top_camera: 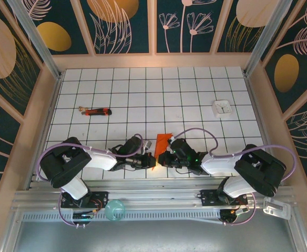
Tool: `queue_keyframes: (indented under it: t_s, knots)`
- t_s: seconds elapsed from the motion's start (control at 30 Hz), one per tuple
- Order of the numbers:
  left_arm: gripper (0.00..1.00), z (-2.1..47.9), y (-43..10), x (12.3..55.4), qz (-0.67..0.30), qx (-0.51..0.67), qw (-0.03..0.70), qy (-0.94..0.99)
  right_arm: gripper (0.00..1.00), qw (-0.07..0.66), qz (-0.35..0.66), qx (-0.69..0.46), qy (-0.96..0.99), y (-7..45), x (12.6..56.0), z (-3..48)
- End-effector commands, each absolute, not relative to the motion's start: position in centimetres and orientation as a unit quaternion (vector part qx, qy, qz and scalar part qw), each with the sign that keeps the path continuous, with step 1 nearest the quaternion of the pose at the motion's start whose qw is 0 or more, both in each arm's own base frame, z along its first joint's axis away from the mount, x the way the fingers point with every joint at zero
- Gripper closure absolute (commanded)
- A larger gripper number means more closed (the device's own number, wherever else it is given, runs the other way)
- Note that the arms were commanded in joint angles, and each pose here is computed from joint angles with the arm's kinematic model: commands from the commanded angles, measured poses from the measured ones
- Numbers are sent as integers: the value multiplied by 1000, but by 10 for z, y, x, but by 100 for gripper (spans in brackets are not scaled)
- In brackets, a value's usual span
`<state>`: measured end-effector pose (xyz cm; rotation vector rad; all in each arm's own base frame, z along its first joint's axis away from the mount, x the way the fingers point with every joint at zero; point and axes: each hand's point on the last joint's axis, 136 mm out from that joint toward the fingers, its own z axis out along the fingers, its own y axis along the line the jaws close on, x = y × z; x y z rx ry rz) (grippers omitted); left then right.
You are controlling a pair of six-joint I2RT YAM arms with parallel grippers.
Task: Fold a paper plane with a square sheet of paper (pick it up from the middle)
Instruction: Fold the wing for the fifth time at the center of the table.
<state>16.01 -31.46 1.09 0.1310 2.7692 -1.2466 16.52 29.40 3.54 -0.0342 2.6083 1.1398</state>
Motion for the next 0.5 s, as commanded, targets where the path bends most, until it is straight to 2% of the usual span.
queue_keyframes:
  t_s: [0.0, 0.47]
  knots:
    - [100, -50, -255, 120, -282, 17, -26, 959, 100, 146, 404, -8, 903, 299, 169, 37]
    - [100, -54, -243, 120, -242, 10, -27, 970, 100, 154, 403, -3, 902, 300, 181, 40]
